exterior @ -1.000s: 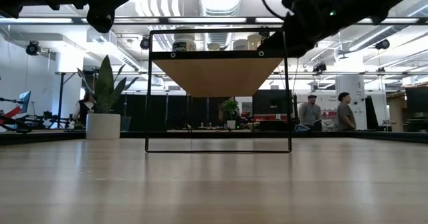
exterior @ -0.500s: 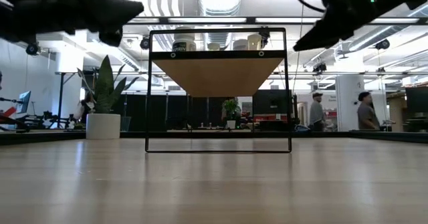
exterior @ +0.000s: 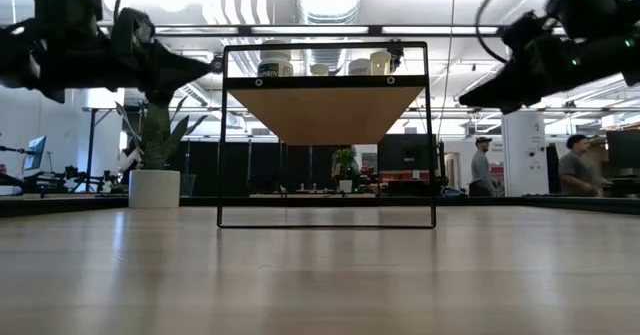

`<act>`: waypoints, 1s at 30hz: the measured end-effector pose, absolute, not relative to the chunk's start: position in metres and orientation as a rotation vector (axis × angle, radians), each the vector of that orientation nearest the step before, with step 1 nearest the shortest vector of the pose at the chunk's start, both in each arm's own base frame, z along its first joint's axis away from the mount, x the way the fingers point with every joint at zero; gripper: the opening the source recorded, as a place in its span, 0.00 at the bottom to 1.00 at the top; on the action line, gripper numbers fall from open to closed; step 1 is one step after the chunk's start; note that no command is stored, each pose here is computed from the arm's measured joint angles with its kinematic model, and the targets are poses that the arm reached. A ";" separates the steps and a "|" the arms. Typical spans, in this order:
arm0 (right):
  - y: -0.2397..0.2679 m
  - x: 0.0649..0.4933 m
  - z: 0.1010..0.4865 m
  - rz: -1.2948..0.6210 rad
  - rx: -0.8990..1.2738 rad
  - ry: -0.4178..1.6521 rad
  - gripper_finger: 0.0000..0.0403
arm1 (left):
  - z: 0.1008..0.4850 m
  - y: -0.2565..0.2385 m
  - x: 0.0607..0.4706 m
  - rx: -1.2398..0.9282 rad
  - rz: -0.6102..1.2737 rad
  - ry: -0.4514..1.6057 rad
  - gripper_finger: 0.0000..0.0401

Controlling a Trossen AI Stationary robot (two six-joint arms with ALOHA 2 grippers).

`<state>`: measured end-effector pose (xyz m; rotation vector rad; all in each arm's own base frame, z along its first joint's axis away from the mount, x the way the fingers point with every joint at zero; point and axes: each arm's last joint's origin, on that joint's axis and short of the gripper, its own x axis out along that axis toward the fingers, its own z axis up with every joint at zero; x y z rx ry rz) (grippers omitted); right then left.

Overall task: Pick and place medicine bottles onto shelf by color
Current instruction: Return to Home Position

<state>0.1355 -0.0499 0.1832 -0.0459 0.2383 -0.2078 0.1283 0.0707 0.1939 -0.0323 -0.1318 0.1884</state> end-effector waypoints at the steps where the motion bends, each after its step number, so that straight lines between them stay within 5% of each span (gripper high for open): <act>1: -0.052 0.131 0.180 -0.211 -0.038 0.209 0.02 | 0.192 0.073 0.126 -0.036 0.201 -0.129 0.00; 10: -0.057 0.096 0.170 -0.340 -0.048 0.003 0.02 | 0.183 0.075 0.113 -0.046 0.241 -0.192 0.00; 30: -0.050 0.083 0.171 -0.438 -0.074 -0.032 0.02 | 0.185 0.064 0.094 -0.081 0.363 -0.194 0.00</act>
